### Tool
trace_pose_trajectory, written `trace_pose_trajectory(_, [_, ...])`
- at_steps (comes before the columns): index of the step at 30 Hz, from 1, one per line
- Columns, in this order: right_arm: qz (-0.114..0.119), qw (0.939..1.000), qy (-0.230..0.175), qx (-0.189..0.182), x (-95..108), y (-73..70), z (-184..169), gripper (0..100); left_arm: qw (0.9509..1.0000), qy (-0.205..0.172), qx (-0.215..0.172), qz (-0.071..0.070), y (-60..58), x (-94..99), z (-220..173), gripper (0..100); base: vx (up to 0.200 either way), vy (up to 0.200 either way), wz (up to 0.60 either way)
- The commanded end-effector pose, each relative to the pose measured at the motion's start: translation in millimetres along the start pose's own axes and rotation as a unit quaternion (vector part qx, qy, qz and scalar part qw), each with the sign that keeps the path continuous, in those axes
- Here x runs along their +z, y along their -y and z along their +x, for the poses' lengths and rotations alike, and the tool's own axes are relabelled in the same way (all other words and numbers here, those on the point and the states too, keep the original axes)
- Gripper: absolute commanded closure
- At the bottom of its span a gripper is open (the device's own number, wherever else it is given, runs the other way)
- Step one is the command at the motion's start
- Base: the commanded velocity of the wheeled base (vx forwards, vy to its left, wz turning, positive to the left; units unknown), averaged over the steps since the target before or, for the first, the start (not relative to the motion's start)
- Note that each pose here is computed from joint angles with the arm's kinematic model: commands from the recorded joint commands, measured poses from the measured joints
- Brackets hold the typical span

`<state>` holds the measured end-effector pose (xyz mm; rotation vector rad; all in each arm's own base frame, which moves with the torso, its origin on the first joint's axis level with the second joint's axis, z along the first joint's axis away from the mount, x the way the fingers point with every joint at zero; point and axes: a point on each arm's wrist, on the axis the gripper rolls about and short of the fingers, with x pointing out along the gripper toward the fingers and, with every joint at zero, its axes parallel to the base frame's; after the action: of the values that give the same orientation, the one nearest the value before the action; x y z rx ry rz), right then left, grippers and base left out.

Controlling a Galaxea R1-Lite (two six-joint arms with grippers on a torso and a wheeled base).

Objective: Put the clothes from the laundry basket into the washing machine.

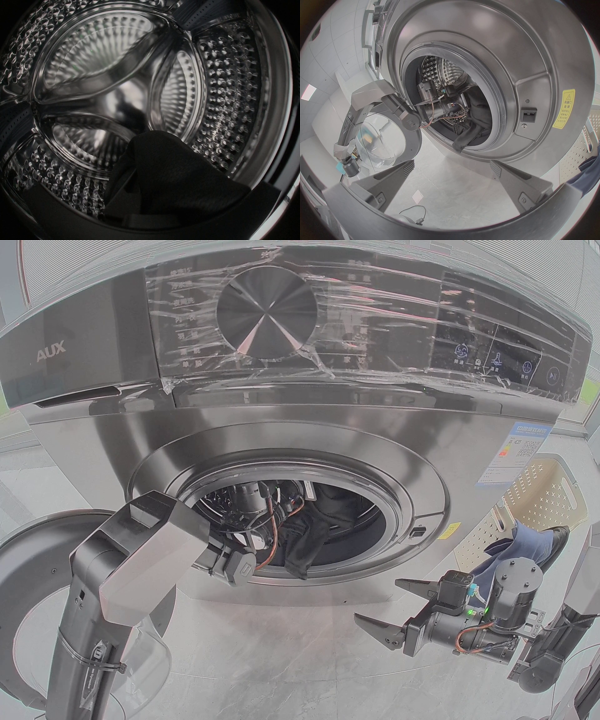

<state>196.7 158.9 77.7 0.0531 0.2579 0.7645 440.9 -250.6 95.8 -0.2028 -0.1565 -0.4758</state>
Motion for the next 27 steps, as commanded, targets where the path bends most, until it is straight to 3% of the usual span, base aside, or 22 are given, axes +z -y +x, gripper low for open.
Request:
trace_pose_trajectory(1, [0.001, 1.0, -0.005, -0.001, -2, 0.6, 1, 0, 0.9993, 0.014, 0.036, 0.0, -14.8, -8.0, 21, 100, 0.0, 0.0, 0.0])
trace_pose_trajectory(5, [0.0, 1.0, -0.004, -0.001, -2, 0.5, 1, 0, 0.999, 0.017, 0.042, -0.002, -20.2, -5.5, 22, 100, 0.0, 0.0, 0.0])
trace_pose_trajectory(6, [0.0, 1.0, -0.004, -0.001, -2, 0.5, 1, 0, 0.9988, 0.016, 0.047, -0.005, -21.2, -5.2, 21, 0, 0.0, 0.0, 0.0])
trace_pose_trajectory(11, [0.0, 1.0, -0.003, 0.0, -2, 0.2, 1, 0, 0.997, -0.019, 0.062, -0.042, -16.6, -2.2, 13, 0, 0.0, 0.0, 0.0])
trace_pose_trajectory(13, [0.0, 1.0, -0.003, 0.0, -2, 0.2, 1, 0, 0.9957, -0.046, 0.065, -0.047, -14.4, -2.3, 6, 0, 0.0, 0.0, 0.0])
trace_pose_trajectory(16, [0.0, 1.0, -0.003, -0.001, -2, 0.5, 1, 0, 0.9942, -0.073, 0.064, -0.046, -10.1, -4.1, -3, 0, 0.0, 0.0, 0.0])
trace_pose_trajectory(20, [0.0, 1.0, -0.003, 0.0, -2, 0.2, 2, 0, 0.9876, -0.14, 0.06, -0.038, 2.0, -9.4, -22, 0, 0.0, 0.0, 0.0])
trace_pose_trajectory(27, [0.0, 1.0, -0.004, -0.001, -2, 0.9, 1, 0, 0.9781, -0.202, 0.039, -0.034, 16.5, 6.5, -53, 0, 0.0, 0.0, 0.0])
